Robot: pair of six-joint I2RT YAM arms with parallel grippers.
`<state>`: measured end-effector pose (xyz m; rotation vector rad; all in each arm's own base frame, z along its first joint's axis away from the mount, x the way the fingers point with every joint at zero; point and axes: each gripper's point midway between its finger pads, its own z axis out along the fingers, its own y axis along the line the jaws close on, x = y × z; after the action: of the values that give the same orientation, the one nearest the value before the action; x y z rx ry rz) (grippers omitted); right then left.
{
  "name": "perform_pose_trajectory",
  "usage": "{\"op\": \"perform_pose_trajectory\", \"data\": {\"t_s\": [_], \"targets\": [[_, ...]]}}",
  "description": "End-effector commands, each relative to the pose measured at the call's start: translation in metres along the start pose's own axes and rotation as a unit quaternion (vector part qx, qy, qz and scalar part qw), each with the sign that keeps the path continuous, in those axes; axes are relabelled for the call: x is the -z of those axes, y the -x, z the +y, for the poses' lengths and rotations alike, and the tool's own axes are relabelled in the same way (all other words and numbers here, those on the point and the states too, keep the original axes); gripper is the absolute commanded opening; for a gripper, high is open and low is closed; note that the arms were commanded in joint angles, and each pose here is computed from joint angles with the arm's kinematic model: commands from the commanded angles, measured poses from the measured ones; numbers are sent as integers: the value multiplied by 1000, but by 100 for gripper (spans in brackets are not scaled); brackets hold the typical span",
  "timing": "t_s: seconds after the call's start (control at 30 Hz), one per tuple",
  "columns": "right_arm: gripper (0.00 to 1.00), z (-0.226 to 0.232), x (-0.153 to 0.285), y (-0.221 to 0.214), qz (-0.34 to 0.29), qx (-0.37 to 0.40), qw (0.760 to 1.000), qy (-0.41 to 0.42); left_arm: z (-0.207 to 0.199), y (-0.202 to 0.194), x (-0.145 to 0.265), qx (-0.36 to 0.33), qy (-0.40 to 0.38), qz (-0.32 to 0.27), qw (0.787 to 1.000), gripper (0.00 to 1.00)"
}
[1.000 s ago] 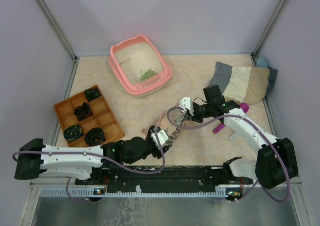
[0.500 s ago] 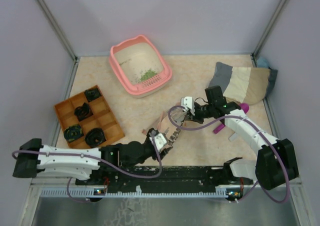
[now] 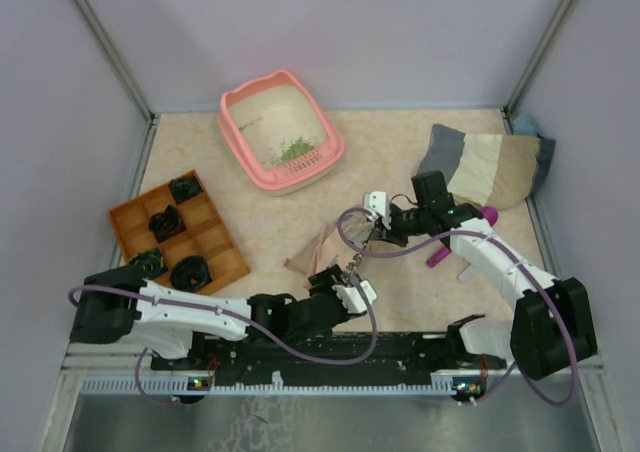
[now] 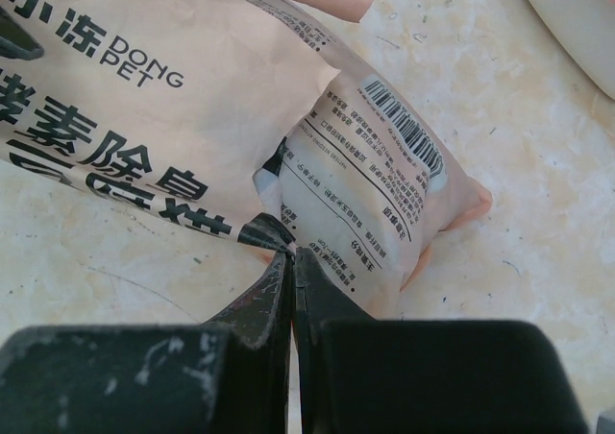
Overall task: Fill the litter box with clean litter
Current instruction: Close the cat litter bag at the center of the board.
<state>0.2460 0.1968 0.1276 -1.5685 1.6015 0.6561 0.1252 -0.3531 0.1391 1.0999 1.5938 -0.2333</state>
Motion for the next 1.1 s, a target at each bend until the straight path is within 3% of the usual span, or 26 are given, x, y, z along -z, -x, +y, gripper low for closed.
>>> {"op": "perform_pose_trajectory", "data": {"t_s": [0.0, 0.13, 0.2, 0.27, 0.37, 0.4, 0.53, 0.67, 0.7, 0.77, 0.8, 1.07], "targets": [[0, -24, 9, 36, -60, 58, 996, -36, 5, -7, -7, -22, 37, 25, 999, 72], [0, -24, 9, 36, -61, 57, 996, -36, -2, -21, -15, -42, 37, 44, 997, 69], [0, -23, 9, 37, -62, 56, 996, -35, -2, -28, -19, -53, 40, 55, 996, 61], [0, -23, 10, 37, -62, 56, 996, -35, -1, -31, -19, -57, 43, 61, 996, 43], [0, -22, 12, 39, -62, 61, 996, -32, 5, -23, -15, -59, 43, 50, 996, 4], [0, -22, 13, 41, -61, 63, 996, -32, 9, -17, -13, -56, 40, 43, 997, 0], [0, -27, 29, 56, -48, 79, 995, -38, 32, 20, 1, 9, -9, -9, 1000, 0], [0, -31, 43, 71, -37, 97, 994, -36, 74, 66, 19, 83, -51, -98, 990, 0], [10, -32, 43, 72, -33, 100, 994, -33, 85, 73, 22, 89, -53, -109, 989, 0], [27, -32, 42, 71, -28, 103, 994, -18, 102, 78, 23, 98, -65, -109, 987, 0], [30, -34, 41, 72, -25, 108, 994, -13, 111, 76, 21, 100, -69, -101, 987, 0], [33, -50, 36, 59, 26, 120, 992, 18, 122, 63, 22, 128, -101, -97, 982, 0]]}}
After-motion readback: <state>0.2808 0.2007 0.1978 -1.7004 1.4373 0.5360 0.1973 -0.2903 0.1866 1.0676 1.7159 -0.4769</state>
